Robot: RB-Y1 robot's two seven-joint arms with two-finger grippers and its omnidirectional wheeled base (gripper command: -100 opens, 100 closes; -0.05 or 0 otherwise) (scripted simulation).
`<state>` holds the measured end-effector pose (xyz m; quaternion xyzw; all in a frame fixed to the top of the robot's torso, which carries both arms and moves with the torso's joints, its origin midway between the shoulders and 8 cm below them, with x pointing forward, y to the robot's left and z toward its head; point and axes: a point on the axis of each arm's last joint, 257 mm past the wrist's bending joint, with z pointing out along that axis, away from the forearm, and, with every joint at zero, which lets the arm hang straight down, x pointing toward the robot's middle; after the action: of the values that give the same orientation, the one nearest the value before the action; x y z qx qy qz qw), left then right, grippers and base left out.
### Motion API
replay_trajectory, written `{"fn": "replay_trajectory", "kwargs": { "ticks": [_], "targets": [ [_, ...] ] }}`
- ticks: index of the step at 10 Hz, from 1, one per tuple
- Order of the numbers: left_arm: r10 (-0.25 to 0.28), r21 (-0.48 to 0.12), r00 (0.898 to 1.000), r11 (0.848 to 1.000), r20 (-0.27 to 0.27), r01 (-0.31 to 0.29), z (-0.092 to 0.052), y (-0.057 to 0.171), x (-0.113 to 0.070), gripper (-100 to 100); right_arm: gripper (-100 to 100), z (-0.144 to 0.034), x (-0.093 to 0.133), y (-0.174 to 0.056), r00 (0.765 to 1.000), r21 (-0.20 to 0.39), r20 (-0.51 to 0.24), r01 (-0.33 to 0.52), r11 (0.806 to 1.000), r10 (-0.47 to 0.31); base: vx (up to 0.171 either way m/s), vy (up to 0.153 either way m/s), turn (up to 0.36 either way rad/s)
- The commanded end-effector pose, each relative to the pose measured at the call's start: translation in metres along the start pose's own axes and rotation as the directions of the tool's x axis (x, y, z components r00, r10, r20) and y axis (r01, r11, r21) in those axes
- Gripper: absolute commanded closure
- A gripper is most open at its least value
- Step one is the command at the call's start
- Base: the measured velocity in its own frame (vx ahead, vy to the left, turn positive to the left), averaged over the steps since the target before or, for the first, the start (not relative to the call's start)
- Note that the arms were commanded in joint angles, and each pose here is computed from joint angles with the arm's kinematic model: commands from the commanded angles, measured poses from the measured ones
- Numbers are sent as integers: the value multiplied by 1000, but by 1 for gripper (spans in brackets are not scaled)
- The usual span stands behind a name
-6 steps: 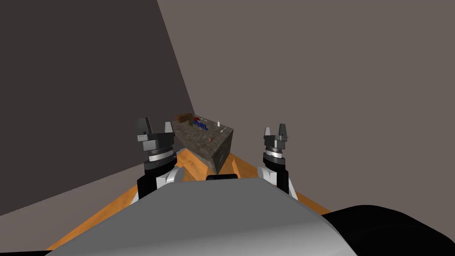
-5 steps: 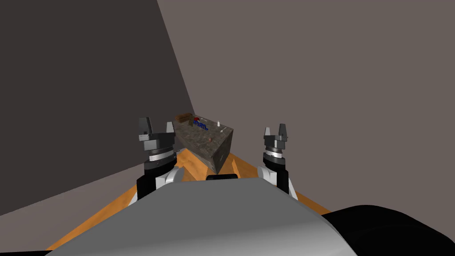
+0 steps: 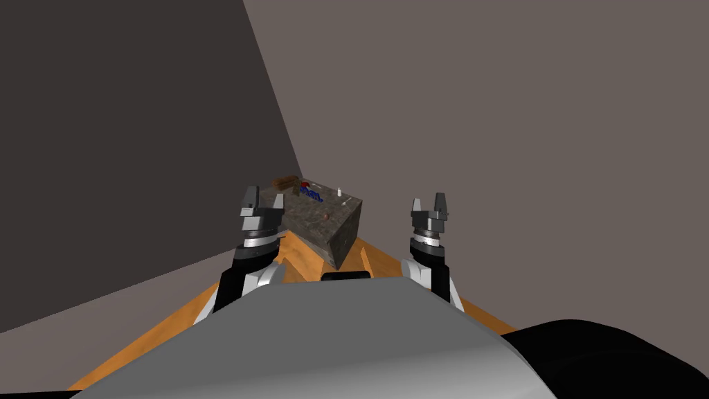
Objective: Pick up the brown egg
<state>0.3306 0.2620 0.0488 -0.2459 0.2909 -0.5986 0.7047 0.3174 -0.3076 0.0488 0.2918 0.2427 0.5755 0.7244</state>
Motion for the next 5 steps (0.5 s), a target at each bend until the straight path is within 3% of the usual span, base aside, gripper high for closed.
{"fn": "replay_trajectory", "kwargs": {
  "ticks": [1, 5],
  "targets": [
    [-16, -53, 999, 999, -44, 13, -1, 15, 10, -100, 0, 0, 0, 0, 1000, 0, 0, 0, 1000, 0, -35, -35, -15],
    [-46, -154, 992, 988, -121, 27, -6, 44, 30, -100, 0, 0, 0, 0, 1000, 0, 0, 0, 1000, 0, -26, -31, -25]
  ]
}}
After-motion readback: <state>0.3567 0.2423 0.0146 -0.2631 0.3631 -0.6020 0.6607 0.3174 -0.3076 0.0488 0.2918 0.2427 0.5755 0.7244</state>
